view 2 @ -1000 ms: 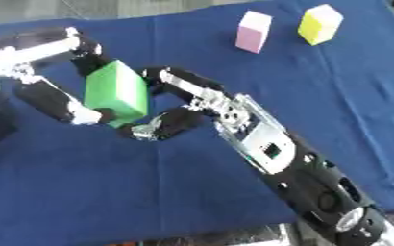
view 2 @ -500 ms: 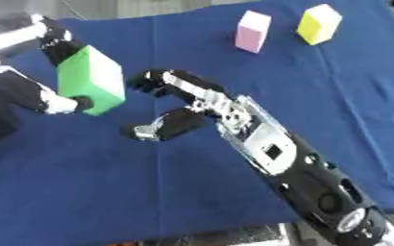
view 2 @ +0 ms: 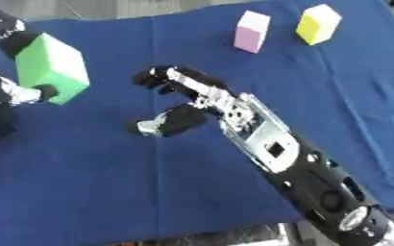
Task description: Pick up the objects with one hand, pass them to the other hand, and then place them into the box on the other side of the table.
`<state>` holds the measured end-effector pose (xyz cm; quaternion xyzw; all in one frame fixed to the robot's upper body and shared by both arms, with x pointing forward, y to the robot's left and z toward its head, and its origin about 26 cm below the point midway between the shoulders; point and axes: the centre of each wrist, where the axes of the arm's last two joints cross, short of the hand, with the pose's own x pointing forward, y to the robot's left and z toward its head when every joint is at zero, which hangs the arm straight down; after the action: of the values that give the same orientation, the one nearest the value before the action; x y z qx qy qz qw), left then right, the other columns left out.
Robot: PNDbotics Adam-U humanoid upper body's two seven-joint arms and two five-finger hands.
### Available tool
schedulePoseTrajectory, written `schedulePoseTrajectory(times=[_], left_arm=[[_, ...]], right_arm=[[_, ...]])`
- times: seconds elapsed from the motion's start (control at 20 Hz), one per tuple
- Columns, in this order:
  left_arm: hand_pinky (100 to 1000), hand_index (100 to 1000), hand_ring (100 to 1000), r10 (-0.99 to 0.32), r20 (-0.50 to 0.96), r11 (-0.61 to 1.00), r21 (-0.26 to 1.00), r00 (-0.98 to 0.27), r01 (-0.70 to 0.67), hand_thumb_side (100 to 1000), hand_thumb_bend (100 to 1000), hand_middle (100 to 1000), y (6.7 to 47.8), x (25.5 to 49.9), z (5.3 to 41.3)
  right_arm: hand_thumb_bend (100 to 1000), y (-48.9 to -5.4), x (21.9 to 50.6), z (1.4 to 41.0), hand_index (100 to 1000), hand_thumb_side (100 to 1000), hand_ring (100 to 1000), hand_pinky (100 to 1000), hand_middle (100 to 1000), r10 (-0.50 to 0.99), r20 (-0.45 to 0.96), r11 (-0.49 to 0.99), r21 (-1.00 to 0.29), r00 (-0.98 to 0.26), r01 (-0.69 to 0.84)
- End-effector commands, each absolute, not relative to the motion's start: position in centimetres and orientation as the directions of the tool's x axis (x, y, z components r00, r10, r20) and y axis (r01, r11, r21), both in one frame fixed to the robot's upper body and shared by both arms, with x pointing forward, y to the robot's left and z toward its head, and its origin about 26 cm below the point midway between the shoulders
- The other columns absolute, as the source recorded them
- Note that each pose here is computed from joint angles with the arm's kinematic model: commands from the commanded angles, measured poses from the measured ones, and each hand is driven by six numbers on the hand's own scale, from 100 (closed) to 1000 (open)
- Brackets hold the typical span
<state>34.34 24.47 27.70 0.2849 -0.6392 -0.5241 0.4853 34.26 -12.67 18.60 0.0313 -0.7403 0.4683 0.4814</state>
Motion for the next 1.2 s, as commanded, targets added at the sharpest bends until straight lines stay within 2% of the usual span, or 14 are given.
schedulePoseTrajectory(times=[0.05,1.2], left_arm=[[655,477,533,-0.903,0.299,0.295,0.953,-0.307,0.062,165,278,417,26.8,34.5,29.2],[650,481,538,-0.919,0.354,0.347,0.935,0.172,-0.070,154,292,421,39.1,38.6,25.7]], right_arm=[[499,-13.0,34.1,20.1,826,339,879,867,818,0.393,0.727,0.582,-0.671,-0.563,-0.460],[474,-13.6,34.4,21.8,822,367,865,863,811,0.393,0.709,0.649,-0.665,-0.585,-0.370]])
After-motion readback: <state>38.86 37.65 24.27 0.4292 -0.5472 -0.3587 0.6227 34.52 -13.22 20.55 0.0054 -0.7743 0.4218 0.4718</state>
